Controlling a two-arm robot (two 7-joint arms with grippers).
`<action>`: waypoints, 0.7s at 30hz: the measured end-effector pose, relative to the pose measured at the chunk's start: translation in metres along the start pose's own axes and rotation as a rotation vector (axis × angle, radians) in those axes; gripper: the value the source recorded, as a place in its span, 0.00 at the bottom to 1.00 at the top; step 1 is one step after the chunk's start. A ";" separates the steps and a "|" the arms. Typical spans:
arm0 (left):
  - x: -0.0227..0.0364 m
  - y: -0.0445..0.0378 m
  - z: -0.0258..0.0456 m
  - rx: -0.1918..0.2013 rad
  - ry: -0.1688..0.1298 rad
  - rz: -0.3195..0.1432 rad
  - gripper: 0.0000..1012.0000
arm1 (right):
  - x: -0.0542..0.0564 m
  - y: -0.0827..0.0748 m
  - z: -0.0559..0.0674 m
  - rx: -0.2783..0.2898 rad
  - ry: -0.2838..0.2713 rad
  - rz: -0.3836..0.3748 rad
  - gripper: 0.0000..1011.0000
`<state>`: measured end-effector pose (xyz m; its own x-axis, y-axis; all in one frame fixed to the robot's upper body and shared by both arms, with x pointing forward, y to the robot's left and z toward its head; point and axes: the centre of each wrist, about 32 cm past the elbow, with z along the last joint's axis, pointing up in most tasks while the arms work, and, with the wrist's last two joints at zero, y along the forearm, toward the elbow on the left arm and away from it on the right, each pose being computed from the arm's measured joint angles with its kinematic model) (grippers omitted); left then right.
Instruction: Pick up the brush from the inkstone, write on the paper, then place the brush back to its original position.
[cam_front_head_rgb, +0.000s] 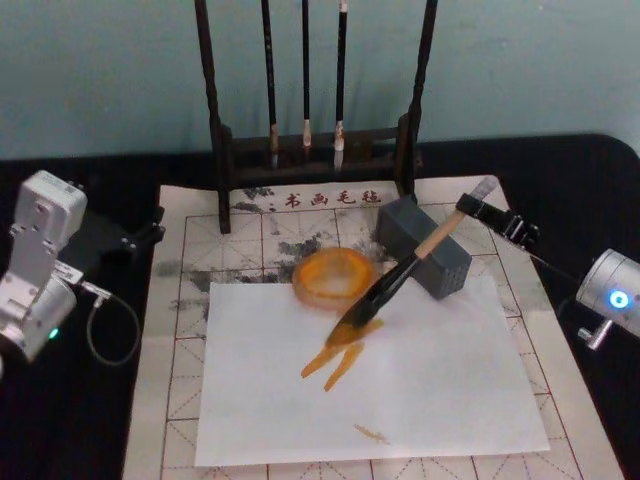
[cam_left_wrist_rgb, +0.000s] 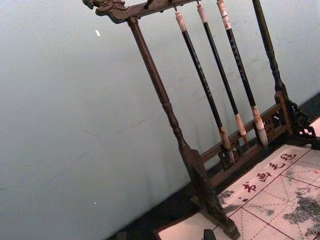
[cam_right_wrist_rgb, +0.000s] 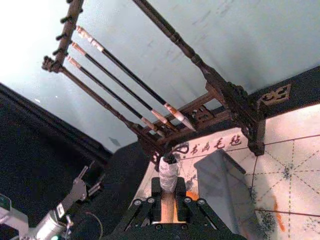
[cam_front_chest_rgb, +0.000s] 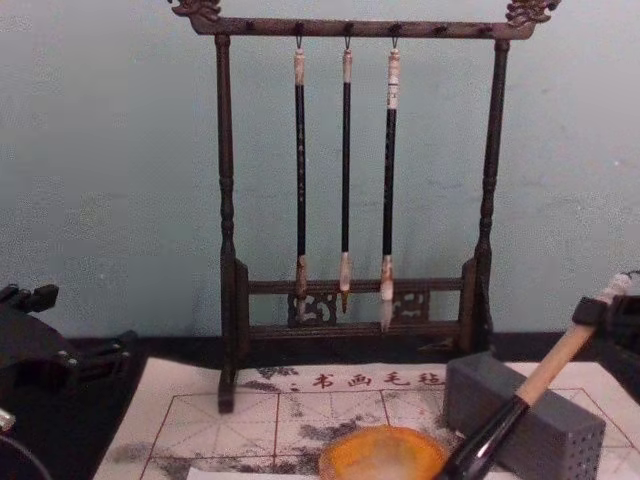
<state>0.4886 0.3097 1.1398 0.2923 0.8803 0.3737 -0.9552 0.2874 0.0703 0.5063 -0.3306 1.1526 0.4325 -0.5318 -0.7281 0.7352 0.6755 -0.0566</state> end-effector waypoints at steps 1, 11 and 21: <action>0.0000 0.0000 0.0000 0.000 0.000 0.000 0.99 | 0.000 0.000 0.000 0.002 0.003 0.000 0.18; 0.0000 0.0000 0.0000 0.000 0.000 0.000 0.99 | -0.001 0.000 0.001 0.032 0.033 -0.005 0.18; 0.0000 0.0000 0.0000 0.000 0.000 0.000 0.99 | -0.003 0.005 -0.001 0.060 0.050 -0.023 0.18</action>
<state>0.4886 0.3097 1.1398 0.2923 0.8803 0.3737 -0.9553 0.2873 0.0703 0.5078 -0.3254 1.1540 0.3894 -0.5197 -0.7604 0.7751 0.6309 -0.0342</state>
